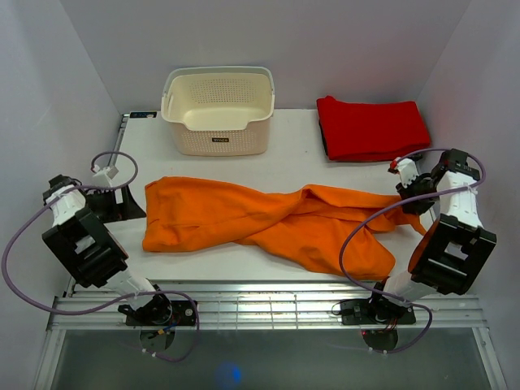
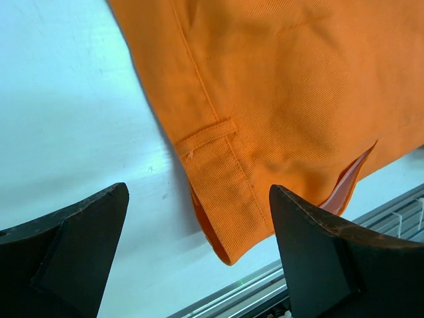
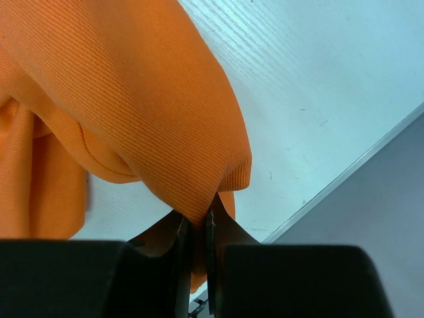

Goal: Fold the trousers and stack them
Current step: Flatten the trousers out

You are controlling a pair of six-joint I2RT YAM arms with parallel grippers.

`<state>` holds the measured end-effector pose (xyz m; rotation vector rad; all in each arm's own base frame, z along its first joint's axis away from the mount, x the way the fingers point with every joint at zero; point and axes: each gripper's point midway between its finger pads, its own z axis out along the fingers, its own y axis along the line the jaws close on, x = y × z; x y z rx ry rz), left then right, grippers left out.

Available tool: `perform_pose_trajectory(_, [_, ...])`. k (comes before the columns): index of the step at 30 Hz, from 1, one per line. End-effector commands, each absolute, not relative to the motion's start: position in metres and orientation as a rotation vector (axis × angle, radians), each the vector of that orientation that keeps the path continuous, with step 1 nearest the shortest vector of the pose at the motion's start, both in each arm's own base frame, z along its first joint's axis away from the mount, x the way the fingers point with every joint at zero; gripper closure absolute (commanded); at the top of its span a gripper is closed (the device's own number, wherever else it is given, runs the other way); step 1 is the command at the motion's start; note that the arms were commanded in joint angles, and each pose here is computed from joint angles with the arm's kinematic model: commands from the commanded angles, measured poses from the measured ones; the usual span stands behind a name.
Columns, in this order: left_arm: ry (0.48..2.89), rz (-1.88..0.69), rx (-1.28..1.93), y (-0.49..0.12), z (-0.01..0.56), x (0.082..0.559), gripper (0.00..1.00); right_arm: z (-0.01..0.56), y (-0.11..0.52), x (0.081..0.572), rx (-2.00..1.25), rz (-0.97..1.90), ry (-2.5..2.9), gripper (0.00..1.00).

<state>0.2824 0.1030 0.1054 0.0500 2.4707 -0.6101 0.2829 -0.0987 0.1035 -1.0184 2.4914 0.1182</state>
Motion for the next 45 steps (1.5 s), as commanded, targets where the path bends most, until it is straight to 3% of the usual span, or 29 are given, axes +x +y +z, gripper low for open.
perform_pose_trajectory(1, [2.533, -0.69, 0.071, 0.092, 0.081, 0.256, 0.02, 0.114, -0.099, 0.279, -1.085, 0.092, 2.444, 0.92])
perform_pose_trajectory(4, [2.535, -0.737, 0.031, 0.085, 0.067, 0.253, 0.03, 0.119, -0.102, 0.281, -1.091, 0.064, 2.433, 0.92])
perform_pose_trajectory(7, [2.533, -0.83, -0.039, 0.076, 0.056, 0.252, 0.13, 0.124, -0.105, 0.282, -1.085, 0.044, 2.426, 0.92])
perform_pose_trajectory(14, [2.466, -0.901, -0.144, 0.076, 0.048, 0.271, 0.19, 0.129, -0.109, 0.279, -1.076, 0.041, 2.429, 0.92])
perform_pose_trajectory(17, [2.388, -0.954, -0.166, 0.074, 0.058, 0.285, 0.3, 0.13, -0.109, 0.278, -1.073, 0.044, 2.427, 0.92])
perform_pose_trajectory(23, [2.219, -1.031, -0.141, 0.07, 0.1, 0.3, 0.65, 0.136, -0.118, 0.279, -1.064, 0.02, 2.424, 0.92])
perform_pose_trajectory(24, [2.195, -1.027, -0.12, 0.07, 0.108, 0.3, 0.78, 0.137, -0.122, 0.278, -1.049, 0.018, 2.427, 0.92])
perform_pose_trajectory(25, [2.149, -1.014, -0.102, 0.074, 0.123, 0.3, 0.97, 0.137, -0.124, 0.278, -1.042, 0.022, 2.431, 0.92])
perform_pose_trajectory(26, [2.127, -1.005, -0.101, 0.076, 0.13, 0.299, 1.0, 0.137, -0.127, 0.278, -1.039, 0.022, 2.434, 0.92])
perform_pose_trajectory(45, [1.805, -0.517, 0.008, 0.141, 0.274, 0.238, 1.0, 0.159, -0.149, 0.254, -1.097, 0.005, 2.397, 0.92])
